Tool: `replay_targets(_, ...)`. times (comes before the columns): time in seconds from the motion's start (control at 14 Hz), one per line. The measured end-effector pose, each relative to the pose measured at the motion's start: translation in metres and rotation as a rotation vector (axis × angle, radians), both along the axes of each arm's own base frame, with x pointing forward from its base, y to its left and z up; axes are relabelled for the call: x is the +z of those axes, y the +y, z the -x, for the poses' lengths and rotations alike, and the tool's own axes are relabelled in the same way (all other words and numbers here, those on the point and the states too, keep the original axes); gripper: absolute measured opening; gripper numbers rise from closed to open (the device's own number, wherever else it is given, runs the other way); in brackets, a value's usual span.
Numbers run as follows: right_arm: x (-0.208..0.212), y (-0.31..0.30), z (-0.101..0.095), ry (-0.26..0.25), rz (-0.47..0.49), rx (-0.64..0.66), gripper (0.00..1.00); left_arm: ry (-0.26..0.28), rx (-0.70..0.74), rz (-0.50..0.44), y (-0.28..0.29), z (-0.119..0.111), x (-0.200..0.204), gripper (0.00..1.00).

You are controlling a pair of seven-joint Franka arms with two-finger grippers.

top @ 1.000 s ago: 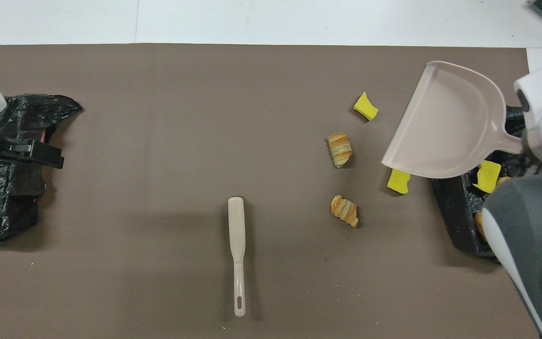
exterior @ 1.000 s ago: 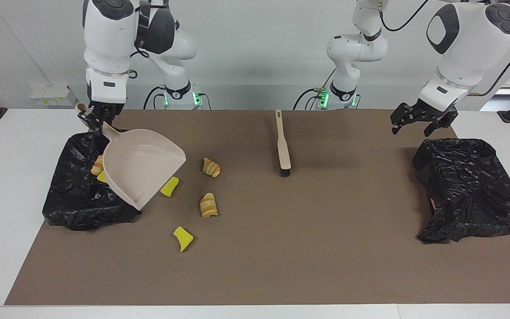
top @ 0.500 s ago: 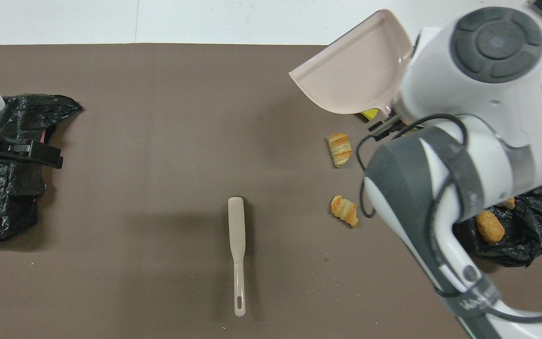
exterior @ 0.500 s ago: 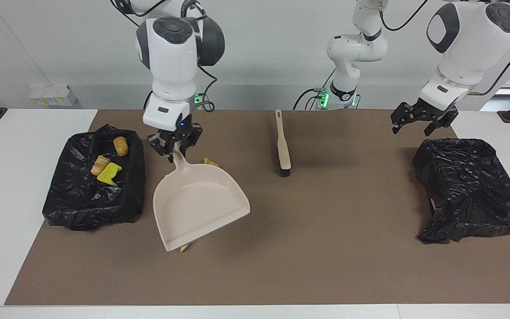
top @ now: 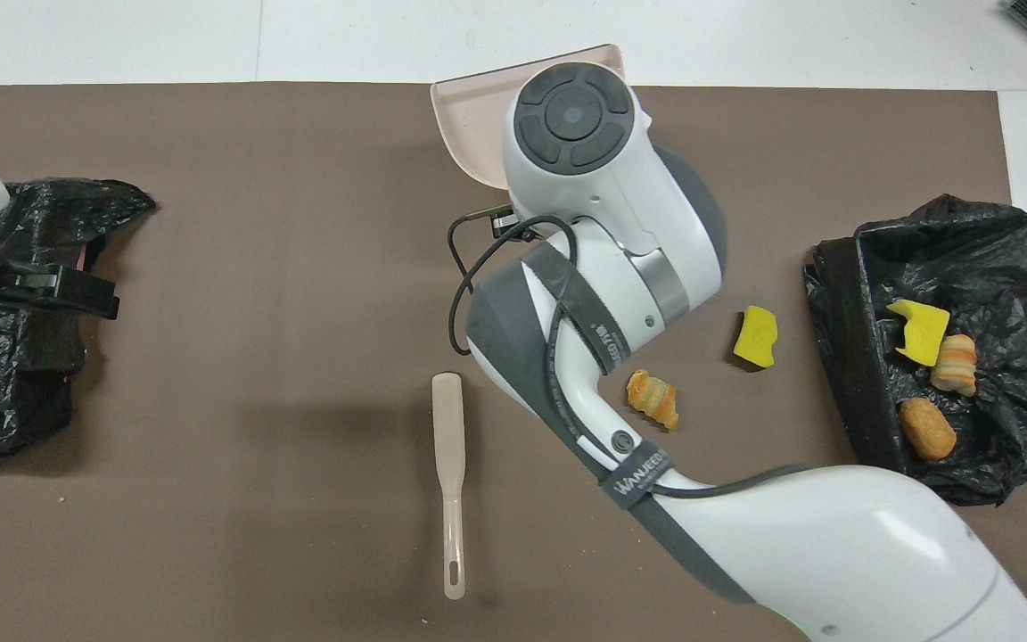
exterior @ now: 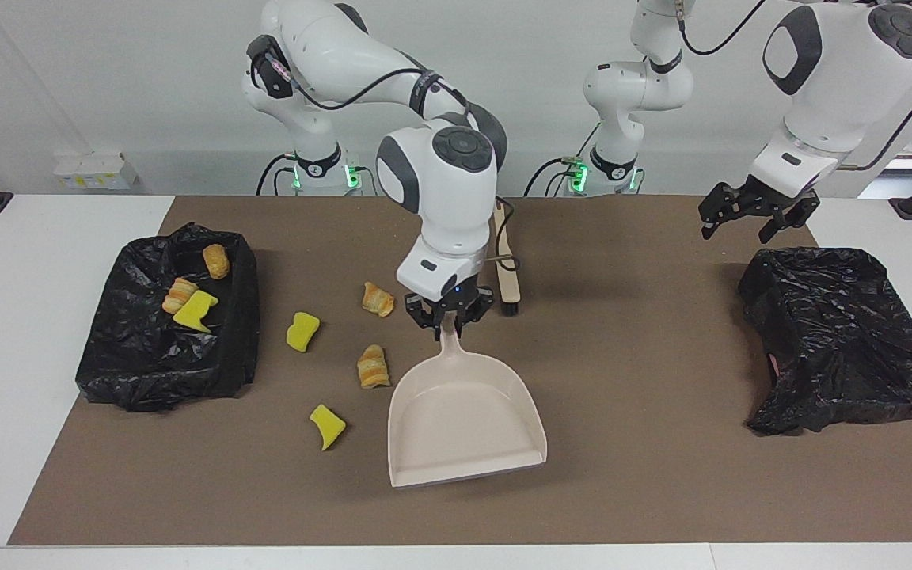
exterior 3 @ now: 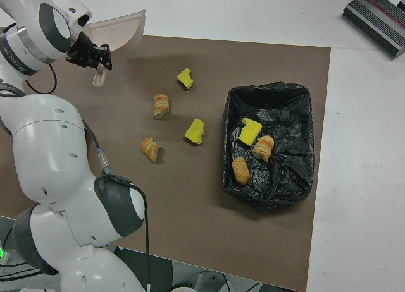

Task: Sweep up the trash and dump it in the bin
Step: 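Return the empty dustpan to the table center with the right gripper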

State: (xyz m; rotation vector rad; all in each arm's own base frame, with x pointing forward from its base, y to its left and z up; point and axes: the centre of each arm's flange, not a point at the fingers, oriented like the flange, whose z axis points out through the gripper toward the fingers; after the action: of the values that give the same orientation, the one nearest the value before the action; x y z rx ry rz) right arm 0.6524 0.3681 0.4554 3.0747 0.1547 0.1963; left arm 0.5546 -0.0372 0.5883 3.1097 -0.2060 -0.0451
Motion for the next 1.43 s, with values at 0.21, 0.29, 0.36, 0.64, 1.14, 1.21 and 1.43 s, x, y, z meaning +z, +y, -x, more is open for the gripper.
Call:
replay_targets(0.21, -0.042, 0.037, 0.005, 0.006, -0.027, -0.063, 0.32, 0.0, 0.0, 0.0, 0.0, 0.0, 0.0, 1.0)
replay_targets(0.29, -0.054, 0.046, 0.006, 0.008, -0.037, -0.073, 0.32, 0.0, 0.0, 0.0, 0.0, 0.0, 0.0, 1.0)
replay_targets(0.36, -0.065, 0.052, 0.006, 0.016, -0.054, -0.075, 0.32, 0.0, 0.0, 0.0, 0.0, 0.0, 0.0, 1.0)
replay_targets(0.64, -0.098, 0.075, 0.014, 0.056, -0.084, -0.085, 0.32, 0.0, 0.0, 0.0, 0.0, 0.0, 0.0, 1.0)
replay_targets(1.14, -0.105, 0.094, 0.021, 0.042, -0.11, -0.096, 0.32, 0.0, 0.0, 0.0, 0.0, 0.0, 0.0, 1.0)
replay_targets(1.21, -0.104, 0.094, 0.02, 0.041, -0.111, -0.097, 0.32, 0.0, 0.0, 0.0, 0.0, 0.0, 0.0, 1.0)
replay_targets(1.43, -0.102, 0.095, 0.021, 0.039, -0.112, -0.095, 0.35, 0.0, 0.0, 0.0, 0.0, 0.0, 0.0, 1.0)
